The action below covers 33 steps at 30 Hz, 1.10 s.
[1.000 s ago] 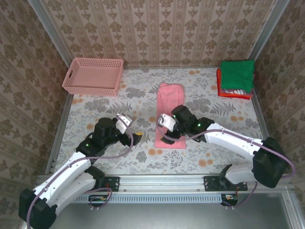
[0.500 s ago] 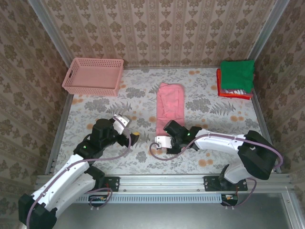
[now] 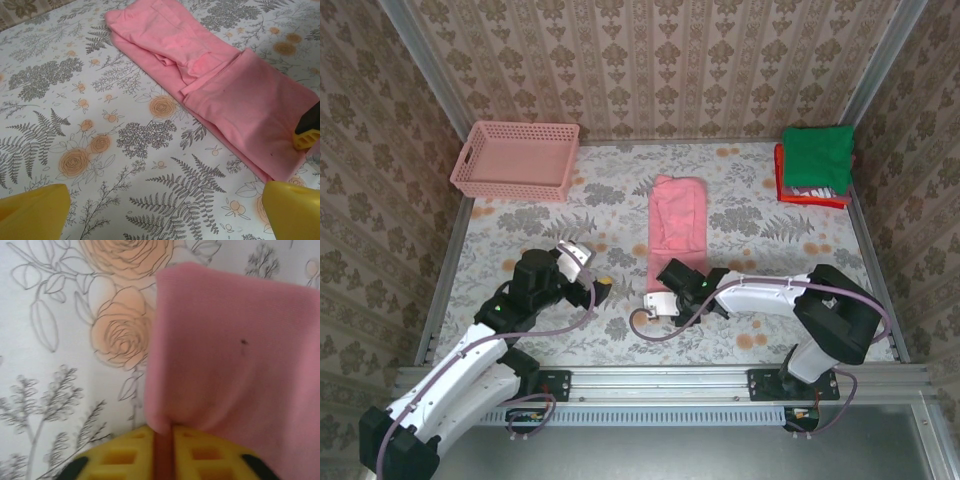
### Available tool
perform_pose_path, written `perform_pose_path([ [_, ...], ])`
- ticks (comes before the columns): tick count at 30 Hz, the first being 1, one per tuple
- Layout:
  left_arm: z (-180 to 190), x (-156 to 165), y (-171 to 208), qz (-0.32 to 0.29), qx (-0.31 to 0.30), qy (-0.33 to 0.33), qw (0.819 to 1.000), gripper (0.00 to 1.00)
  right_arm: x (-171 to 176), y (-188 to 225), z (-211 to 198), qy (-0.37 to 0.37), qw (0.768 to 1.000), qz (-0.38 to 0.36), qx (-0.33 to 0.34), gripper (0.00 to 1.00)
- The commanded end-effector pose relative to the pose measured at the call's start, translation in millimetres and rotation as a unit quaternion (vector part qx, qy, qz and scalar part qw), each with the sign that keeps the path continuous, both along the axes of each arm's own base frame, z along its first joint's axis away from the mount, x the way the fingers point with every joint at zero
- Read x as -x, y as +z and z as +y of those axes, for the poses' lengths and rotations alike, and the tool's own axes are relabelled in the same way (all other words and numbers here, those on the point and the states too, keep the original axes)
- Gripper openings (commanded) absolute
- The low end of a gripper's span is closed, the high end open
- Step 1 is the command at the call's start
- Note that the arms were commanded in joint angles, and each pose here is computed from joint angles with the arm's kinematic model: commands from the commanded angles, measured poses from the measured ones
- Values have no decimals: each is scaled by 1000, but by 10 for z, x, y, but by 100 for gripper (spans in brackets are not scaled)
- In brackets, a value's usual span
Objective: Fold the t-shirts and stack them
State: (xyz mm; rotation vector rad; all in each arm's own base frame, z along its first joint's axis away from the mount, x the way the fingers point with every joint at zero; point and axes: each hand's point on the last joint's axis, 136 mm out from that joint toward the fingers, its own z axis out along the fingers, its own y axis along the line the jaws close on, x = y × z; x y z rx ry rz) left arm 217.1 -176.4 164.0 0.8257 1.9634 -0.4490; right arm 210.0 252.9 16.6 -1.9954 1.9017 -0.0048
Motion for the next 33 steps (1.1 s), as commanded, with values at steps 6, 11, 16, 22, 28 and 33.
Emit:
perform_pose_path([
  [6, -5, -37, 5, 6, 22, 14, 1000, 100, 8, -47, -220, -19, 998, -28, 53, 0],
  [11, -47, -251, -4, 81, 95, 100, 987, 100, 344, 177, -178, -6, 1000, 11, 24, 0],
  [16, -205, -473, -54, 193, 188, 183, 945, 100, 552, 383, -247, -9, 999, 31, 5, 0],
  [22, -525, -790, -165, 279, 248, 234, 898, 92, 653, 602, -273, -6, 999, 32, -23, 0],
  [28, -871, -1024, -522, 345, 240, 252, 872, 66, 659, 658, -325, -4, 999, 26, -25, 0],
  [33, -1125, -1142, -792, 377, 232, 259, 858, 49, 646, 672, -337, -10, 999, 22, -30, 0],
])
